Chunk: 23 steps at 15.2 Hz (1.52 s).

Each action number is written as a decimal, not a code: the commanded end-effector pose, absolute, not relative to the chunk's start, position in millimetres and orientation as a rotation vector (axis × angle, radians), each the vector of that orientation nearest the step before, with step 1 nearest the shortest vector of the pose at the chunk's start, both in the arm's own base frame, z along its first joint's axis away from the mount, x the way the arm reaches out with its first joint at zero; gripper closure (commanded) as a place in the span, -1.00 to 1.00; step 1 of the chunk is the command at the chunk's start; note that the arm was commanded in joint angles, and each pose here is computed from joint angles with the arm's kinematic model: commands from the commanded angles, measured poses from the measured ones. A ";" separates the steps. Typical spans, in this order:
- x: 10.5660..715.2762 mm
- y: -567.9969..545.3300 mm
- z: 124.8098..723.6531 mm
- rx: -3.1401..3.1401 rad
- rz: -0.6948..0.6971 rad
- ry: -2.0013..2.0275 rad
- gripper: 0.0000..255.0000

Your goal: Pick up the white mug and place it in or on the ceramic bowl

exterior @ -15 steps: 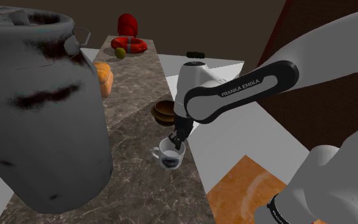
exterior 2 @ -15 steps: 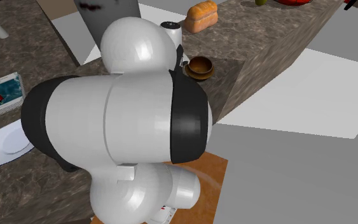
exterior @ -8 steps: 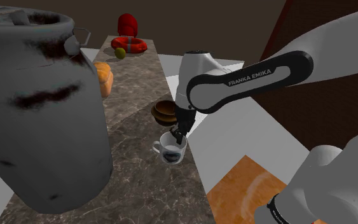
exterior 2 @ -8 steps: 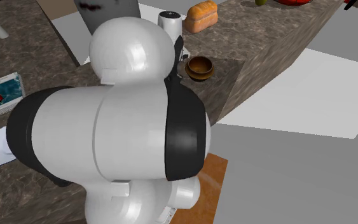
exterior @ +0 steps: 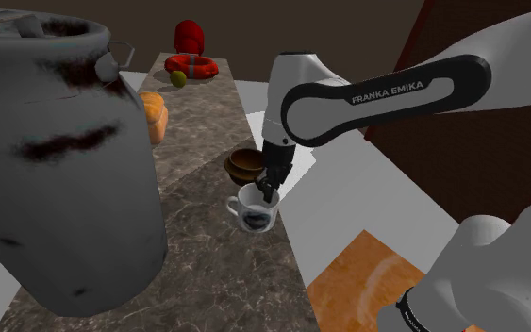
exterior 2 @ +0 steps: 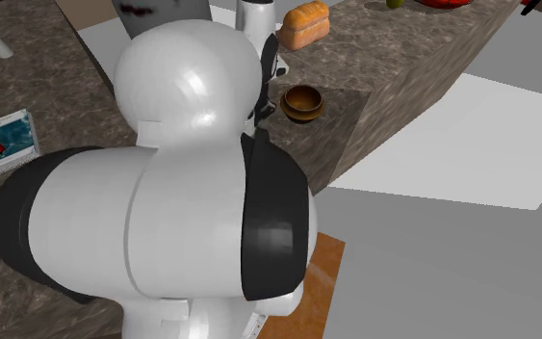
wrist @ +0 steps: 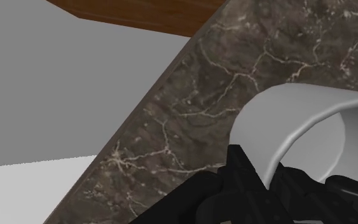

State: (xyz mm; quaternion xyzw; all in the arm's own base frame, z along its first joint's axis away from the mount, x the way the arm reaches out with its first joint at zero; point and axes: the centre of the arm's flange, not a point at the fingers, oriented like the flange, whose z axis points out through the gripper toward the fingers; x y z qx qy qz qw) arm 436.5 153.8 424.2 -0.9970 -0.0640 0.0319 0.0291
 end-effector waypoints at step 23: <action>514.7 104.2 515.6 -3.076 0.099 -0.198 1.00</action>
